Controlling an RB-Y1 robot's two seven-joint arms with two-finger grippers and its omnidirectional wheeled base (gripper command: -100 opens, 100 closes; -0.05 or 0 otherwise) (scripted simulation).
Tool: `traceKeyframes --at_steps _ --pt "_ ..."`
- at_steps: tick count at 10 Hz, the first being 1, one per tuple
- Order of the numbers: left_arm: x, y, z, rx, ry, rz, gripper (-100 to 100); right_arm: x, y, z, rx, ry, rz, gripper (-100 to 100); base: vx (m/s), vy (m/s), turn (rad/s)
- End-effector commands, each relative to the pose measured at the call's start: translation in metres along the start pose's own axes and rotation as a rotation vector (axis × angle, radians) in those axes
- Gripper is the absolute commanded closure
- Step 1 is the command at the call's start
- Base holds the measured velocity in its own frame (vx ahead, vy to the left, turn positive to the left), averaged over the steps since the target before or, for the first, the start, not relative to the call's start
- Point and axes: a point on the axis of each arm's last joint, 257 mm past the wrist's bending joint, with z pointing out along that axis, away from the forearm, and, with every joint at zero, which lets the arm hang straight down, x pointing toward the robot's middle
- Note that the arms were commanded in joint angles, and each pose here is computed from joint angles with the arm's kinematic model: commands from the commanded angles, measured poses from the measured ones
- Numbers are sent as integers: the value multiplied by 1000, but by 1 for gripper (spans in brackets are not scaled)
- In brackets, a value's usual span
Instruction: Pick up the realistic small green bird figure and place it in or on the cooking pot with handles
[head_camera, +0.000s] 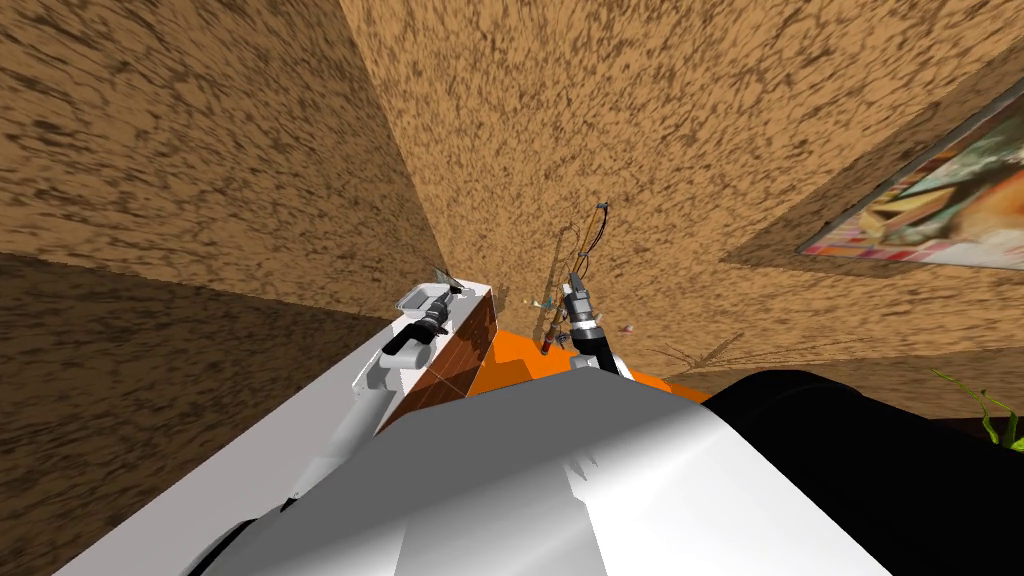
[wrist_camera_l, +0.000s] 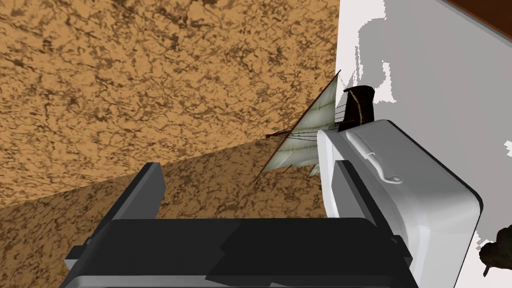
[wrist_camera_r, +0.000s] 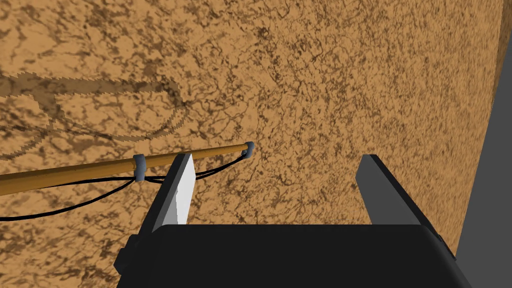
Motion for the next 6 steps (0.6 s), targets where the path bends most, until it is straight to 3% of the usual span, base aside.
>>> traceKeyframes --at_steps 1,6 --pt "-4 16 10 -65 12 21 -100 0 0 0 0 0 0 0 -19 42 -145" --pt "-14 60 19 -234 28 53 -100 0 0 0 0 0 0 0 -16 41 -80"
